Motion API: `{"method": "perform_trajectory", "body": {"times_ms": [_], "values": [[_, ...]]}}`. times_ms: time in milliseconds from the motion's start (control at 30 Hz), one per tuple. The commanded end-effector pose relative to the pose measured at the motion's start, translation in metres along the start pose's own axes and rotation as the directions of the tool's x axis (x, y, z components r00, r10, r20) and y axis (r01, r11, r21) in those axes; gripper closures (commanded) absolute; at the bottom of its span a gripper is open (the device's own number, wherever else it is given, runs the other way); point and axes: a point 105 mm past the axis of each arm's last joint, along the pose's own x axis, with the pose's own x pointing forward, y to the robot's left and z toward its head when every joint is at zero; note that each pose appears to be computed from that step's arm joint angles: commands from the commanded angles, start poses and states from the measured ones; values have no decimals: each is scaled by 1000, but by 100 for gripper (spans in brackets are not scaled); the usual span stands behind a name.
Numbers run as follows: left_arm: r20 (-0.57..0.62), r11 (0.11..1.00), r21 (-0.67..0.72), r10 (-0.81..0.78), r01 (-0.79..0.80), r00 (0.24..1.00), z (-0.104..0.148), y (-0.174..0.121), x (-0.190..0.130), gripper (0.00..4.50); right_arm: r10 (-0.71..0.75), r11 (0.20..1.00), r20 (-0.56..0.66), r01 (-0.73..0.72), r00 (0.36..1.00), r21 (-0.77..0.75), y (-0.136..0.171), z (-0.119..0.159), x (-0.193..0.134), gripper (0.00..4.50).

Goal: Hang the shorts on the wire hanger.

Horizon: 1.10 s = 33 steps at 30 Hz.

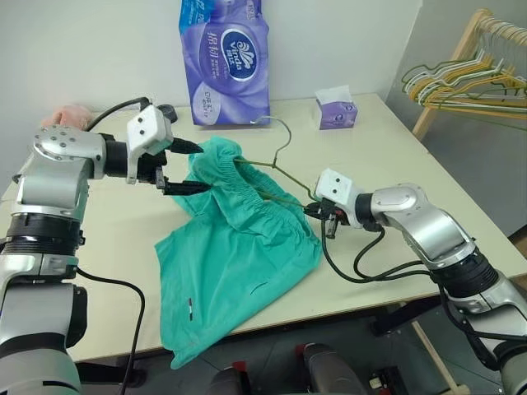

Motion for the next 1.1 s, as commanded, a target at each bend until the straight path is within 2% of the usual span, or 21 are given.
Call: {"method": "perform_trajectory", "body": {"times_ms": [33,133,233,400,633,700,1000,1100], "values": [[-61,997,68,-35,39,997,-12,-7,7,1,-4,993,47,9,999,-117,3,18,-5,450],[-31,997,40,-58,59,998,-13,-11,12,1,-2,991,55,9,998,-134,4,20,-6,450],[3,996,15,-84,84,996,-11,-16,17,54,-4,988,64,14,998,-153,5,22,-7,450],[74,993,-40,-106,110,992,-3,-24,25,204,-3,984,69,15,998,-175,6,23,-7,450],[86,985,-60,-155,160,984,1,-38,28,409,5,980,58,6,998,-197,9,20,-6,450],[82,983,-64,-168,174,982,1,-41,27,448,5,980,56,7,998,-201,9,20,-7,450],[72,983,-85,-154,160,985,-2,-43,30,448,77,966,43,-64,996,-249,17,24,-12,450],[55,988,-89,-123,128,991,-8,-38,28,450,71,967,-3,-69,998,-245,13,11,-21,376]]}}
